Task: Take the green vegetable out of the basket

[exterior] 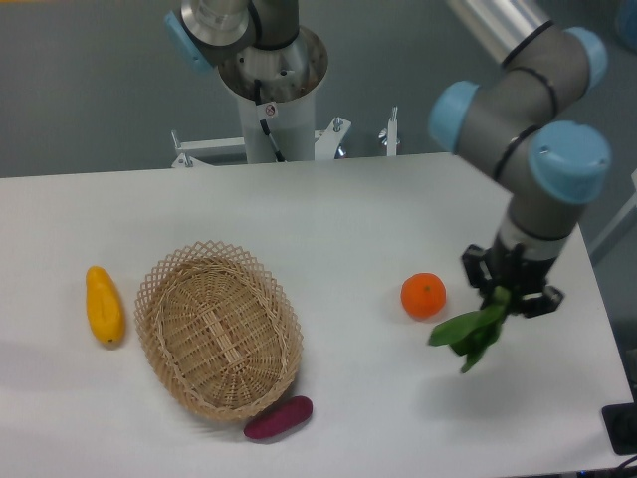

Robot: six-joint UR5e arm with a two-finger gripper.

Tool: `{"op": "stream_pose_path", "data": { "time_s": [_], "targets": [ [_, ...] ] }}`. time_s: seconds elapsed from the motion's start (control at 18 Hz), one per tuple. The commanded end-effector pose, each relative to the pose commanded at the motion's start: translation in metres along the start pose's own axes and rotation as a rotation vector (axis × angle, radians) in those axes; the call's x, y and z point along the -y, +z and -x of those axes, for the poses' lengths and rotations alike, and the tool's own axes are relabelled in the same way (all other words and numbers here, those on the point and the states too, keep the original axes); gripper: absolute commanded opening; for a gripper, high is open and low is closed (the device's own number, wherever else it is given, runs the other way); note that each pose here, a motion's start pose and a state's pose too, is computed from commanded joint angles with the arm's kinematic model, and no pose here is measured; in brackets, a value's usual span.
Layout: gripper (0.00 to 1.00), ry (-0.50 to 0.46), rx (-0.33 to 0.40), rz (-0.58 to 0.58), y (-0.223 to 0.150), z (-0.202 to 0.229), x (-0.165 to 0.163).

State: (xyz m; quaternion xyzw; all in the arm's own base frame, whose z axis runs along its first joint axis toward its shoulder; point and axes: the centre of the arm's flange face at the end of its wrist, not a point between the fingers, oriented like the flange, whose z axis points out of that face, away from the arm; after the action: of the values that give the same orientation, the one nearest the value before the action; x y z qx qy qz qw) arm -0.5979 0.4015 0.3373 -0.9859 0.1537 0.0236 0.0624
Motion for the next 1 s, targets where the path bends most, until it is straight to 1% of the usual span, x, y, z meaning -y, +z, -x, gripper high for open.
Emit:
{"op": "stream_pose_path", "data": {
  "time_s": [0.22,0.39,0.67,0.78,1.0],
  "targets": [
    [0.21,0.001,-0.004,0.007,0.000,0.011,-0.001],
    [0.21,0.014,-0.032,0.027,-0.001,0.012,-0.002],
    [0.21,0.016,-0.034,0.023,-0.001,0.014,-0.008],
    [0.21,0.037,-0.038,0.024,-0.001,0.014,-0.008],
    [0.22,0.044,-0.039,0.032,0.000,0.013,-0.005]
  ]
}}
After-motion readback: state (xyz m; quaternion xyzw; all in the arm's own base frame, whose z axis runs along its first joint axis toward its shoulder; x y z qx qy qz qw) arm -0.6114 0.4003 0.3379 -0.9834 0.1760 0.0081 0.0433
